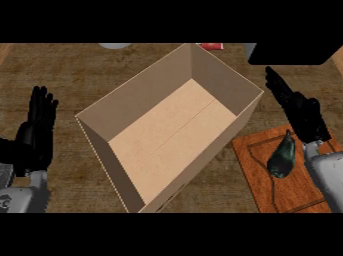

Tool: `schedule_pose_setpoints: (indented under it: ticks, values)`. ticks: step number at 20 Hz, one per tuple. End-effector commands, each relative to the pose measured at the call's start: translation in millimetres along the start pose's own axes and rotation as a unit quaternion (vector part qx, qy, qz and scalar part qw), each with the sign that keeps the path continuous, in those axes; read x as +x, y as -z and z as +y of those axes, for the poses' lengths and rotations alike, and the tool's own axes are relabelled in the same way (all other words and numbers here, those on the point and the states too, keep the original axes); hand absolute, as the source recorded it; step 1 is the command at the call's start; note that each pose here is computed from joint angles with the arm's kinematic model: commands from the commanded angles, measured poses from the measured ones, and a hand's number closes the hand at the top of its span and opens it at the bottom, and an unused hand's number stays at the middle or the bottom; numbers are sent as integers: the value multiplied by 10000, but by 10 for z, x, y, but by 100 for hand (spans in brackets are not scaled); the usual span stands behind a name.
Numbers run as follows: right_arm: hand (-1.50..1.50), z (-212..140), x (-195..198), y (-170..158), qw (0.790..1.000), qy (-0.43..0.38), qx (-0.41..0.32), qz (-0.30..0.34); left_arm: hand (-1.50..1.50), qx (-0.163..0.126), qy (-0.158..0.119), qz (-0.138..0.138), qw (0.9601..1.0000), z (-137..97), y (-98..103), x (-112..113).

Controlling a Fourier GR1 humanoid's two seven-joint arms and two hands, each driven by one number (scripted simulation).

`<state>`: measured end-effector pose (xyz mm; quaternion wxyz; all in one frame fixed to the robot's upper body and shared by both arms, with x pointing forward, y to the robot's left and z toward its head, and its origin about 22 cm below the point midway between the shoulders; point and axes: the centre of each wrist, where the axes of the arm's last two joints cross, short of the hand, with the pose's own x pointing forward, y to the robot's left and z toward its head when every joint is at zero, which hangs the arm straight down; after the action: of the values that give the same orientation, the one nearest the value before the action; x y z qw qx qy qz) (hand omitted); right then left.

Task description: Pick the bell pepper from the cutting board and place it in the cardboard box

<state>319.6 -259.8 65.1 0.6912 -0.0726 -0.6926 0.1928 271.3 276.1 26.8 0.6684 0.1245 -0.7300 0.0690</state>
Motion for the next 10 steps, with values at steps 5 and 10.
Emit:
schedule_pose_setpoints:
  ticks: [5, 10]
  values:
    - [-150, -762, -384, -546, 9917, 1135, 247, -546, 0, 440, 2146, 474, 9746, 899, -7, -173]
    - [-150, -1124, -539, -951, 9676, -2157, 1234, -440, 0, 167, 2376, 796, 9680, 884, -82, -212]
